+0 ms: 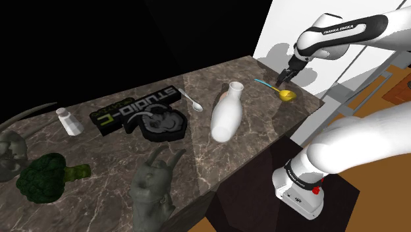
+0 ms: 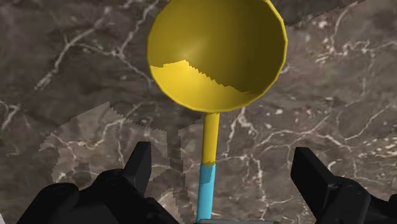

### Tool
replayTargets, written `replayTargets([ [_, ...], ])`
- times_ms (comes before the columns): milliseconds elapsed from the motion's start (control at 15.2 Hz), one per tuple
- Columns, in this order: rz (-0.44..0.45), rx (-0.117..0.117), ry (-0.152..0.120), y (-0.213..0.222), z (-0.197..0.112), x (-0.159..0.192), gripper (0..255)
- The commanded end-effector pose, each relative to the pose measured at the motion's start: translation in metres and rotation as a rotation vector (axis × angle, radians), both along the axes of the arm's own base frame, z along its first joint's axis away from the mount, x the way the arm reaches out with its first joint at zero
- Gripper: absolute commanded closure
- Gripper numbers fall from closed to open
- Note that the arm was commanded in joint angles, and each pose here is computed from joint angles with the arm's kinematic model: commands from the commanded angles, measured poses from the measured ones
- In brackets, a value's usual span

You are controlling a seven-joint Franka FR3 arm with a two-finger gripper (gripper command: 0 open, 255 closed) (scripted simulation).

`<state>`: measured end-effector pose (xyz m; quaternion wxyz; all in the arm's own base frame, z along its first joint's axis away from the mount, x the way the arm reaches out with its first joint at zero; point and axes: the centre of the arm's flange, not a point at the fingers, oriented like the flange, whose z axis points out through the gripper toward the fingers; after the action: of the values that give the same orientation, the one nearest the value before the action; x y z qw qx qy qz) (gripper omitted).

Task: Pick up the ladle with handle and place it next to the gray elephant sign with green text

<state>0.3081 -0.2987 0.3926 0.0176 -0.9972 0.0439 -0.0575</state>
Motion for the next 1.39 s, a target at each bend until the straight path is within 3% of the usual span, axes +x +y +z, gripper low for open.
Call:
replayTargets([
  [0,0.001,0.000,0.001,-0.004,-0.012,0.000,0],
  [396,0.001,0.000,0.001,-0.003,-0.041,0.004,0],
  [858,0.001,0.000,0.001,-0.003,-0.041,0.004,0],
  [924,0.001,0.000,0.001,-0.003,-0.041,0.004,255],
  [1320,0.001,0.000,0.001,-0.003,-0.041,0.004,255],
])
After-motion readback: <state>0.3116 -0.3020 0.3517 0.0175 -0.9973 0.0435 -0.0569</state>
